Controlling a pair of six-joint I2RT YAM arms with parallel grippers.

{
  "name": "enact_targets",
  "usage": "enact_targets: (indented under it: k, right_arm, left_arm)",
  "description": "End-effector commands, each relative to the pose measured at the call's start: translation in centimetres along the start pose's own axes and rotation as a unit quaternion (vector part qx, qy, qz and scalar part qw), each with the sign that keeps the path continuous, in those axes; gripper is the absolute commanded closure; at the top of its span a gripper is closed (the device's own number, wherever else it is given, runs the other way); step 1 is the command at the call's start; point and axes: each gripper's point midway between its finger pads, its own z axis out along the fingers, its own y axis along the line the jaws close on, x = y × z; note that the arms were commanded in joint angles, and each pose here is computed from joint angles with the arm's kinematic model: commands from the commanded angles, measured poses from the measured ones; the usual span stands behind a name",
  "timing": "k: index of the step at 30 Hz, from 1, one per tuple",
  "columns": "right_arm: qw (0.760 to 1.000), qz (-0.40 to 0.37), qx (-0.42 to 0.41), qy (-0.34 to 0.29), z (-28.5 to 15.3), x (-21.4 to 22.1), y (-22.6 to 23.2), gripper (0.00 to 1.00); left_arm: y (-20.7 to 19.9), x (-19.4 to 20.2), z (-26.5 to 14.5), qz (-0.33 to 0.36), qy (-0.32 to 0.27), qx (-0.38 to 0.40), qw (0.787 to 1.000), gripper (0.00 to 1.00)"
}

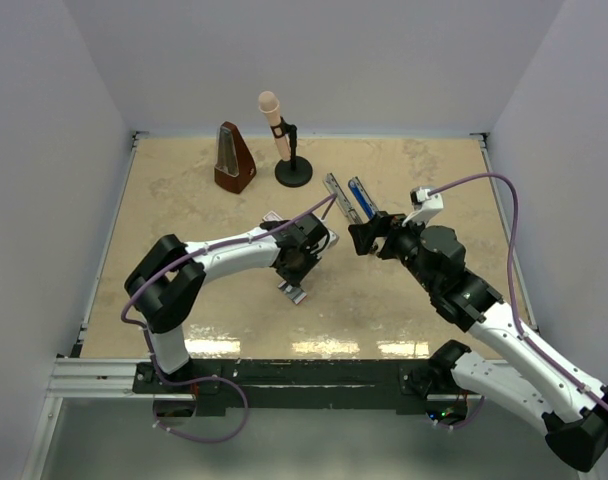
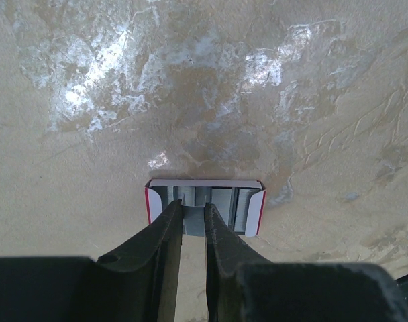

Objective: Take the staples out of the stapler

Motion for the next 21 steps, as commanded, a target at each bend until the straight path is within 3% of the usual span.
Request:
enact_targets:
  k: [1,21]
  right_arm:
    - [1.0,0.007,0.01,-0.015,0.22,-0.71,-0.28,0.01]
    - [1.0,0.006,0.006,-0.014,0.46,-0.81,0.01,0.01]
  left_arm:
    - [-0.21,-0.42,0.01,0.014,-0.006,0.001,1.0,0.85]
    - [0.07,0.55,0.78,0.021,0.013,-0.012,1.0,0.82]
